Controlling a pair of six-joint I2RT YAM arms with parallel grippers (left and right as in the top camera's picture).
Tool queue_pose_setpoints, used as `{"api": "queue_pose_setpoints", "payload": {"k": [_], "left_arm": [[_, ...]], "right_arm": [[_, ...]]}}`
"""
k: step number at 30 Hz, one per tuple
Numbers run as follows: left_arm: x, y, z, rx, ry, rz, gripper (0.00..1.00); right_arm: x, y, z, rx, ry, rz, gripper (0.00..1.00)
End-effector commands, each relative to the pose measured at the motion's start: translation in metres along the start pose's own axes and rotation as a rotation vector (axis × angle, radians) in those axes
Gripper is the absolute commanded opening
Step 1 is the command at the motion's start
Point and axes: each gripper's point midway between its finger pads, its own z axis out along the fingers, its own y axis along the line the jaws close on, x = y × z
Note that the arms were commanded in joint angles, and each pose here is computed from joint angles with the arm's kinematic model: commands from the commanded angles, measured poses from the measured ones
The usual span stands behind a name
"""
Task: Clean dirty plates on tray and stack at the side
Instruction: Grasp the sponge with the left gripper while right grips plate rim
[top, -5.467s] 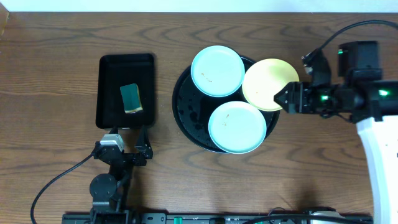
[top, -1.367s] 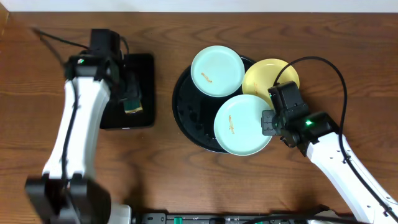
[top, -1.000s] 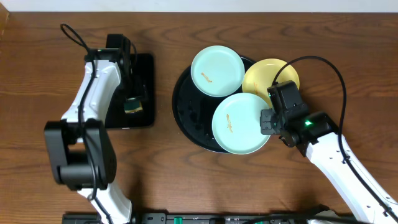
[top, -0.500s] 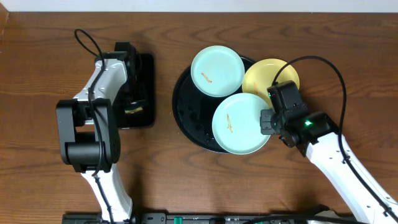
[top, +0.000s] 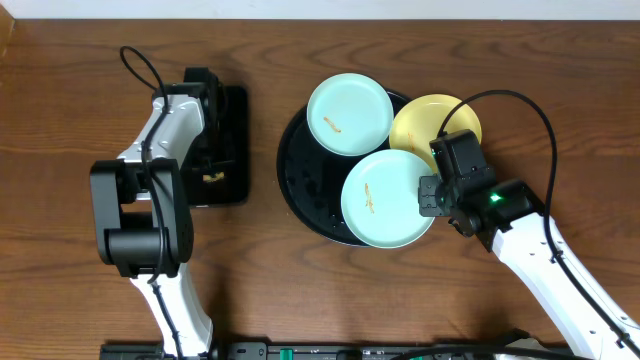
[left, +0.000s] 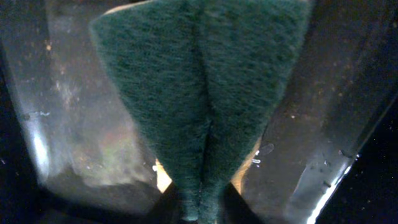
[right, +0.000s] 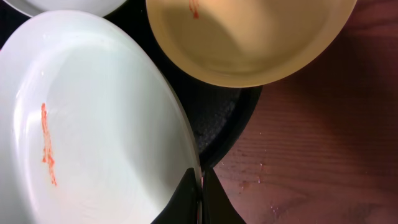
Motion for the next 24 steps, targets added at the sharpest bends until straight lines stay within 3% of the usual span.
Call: {"api": "queue_pose_setpoints", "payload": {"k": [1, 5, 12, 18, 19, 20, 24], "left_arm": [[-0.003, 0.009, 0.005, -0.003, -0.001, -0.031, 0.71], [-0.014, 0.013, 0.006, 0.006, -0.038, -0.079, 0.82], [-0.049, 0.009, 0.002, 0.038, -0.180, -0.134, 0.82], [-0.052, 0.008, 0.010, 0.042, -0.181, -0.171, 0.80], [-0.051, 0.008, 0.012, 0.041, -0.175, -0.171, 0.77], [-0.050, 0.008, 0.016, 0.038, -0.165, -0.170, 0.58], [-0.051, 0.007, 0.018, 0.038, -0.164, -0.165, 0.26]], "right_arm": [[-0.001, 0.002, -0.002, -0.005, -0.009, -0.014, 0.01], [-0.002, 0.002, -0.002, -0.006, -0.010, -0.014, 0.01], [-0.002, 0.002, -0.002, -0.006, -0.009, -0.014, 0.01], [-0.003, 0.002, -0.002, -0.007, -0.014, -0.013, 0.01], [-0.003, 0.003, -0.002, -0.008, -0.016, -0.013, 0.01], [-0.004, 0.003, -0.002, -0.010, -0.021, -0.012, 0.01], [-0.006, 0.004, -0.002, -0.012, -0.027, -0.011, 0.01]]}}
